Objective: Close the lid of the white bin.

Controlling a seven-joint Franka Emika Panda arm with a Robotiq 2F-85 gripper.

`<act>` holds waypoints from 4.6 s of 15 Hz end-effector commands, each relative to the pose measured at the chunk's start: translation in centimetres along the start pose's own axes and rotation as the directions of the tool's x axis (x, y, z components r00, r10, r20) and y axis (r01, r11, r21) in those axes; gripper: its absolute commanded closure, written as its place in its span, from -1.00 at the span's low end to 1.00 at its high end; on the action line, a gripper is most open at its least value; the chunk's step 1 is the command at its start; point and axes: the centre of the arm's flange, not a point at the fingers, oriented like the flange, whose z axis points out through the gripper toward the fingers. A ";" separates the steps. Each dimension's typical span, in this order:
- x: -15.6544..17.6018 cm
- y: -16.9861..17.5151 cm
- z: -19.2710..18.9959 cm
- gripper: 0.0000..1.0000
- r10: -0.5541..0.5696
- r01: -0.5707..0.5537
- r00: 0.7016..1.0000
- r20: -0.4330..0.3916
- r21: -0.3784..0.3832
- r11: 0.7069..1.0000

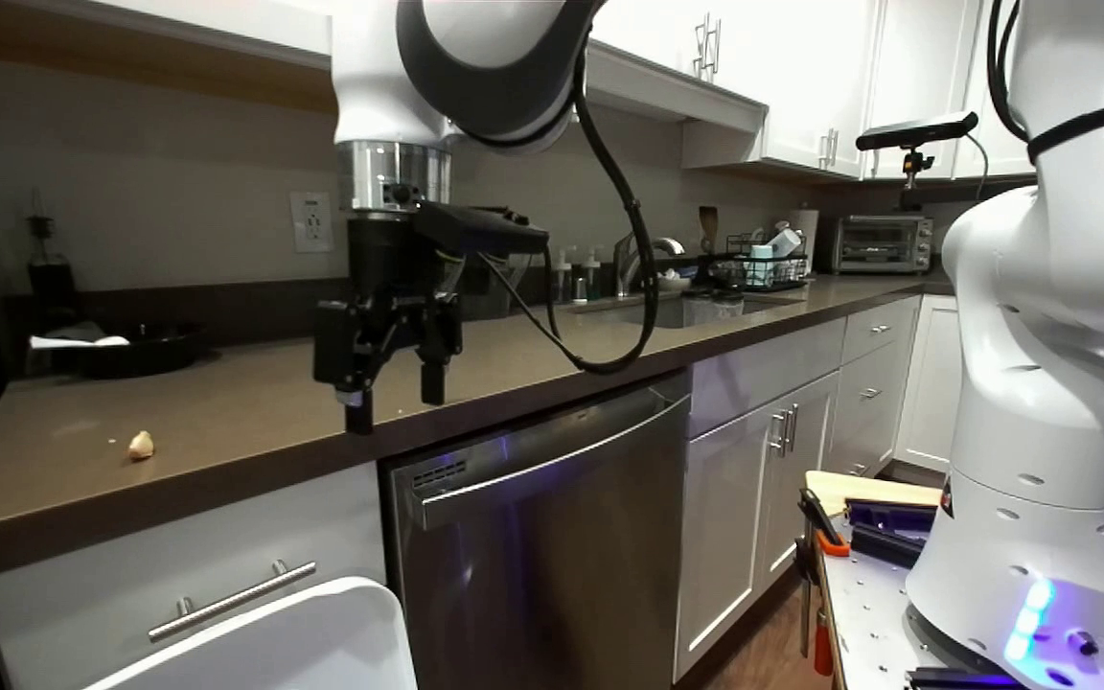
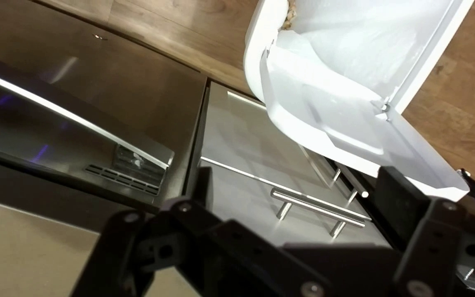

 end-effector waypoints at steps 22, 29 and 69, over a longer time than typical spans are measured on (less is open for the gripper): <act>4.1 -7.5 9.6 0.16 -0.030 0.039 0.949 -0.314 0.023 0.999; 3.5 -10.2 13.3 0.68 -0.070 0.081 0.953 -0.294 0.025 0.996; -3.4 -15.5 30.0 0.91 -0.386 0.211 0.867 0.314 0.471 0.857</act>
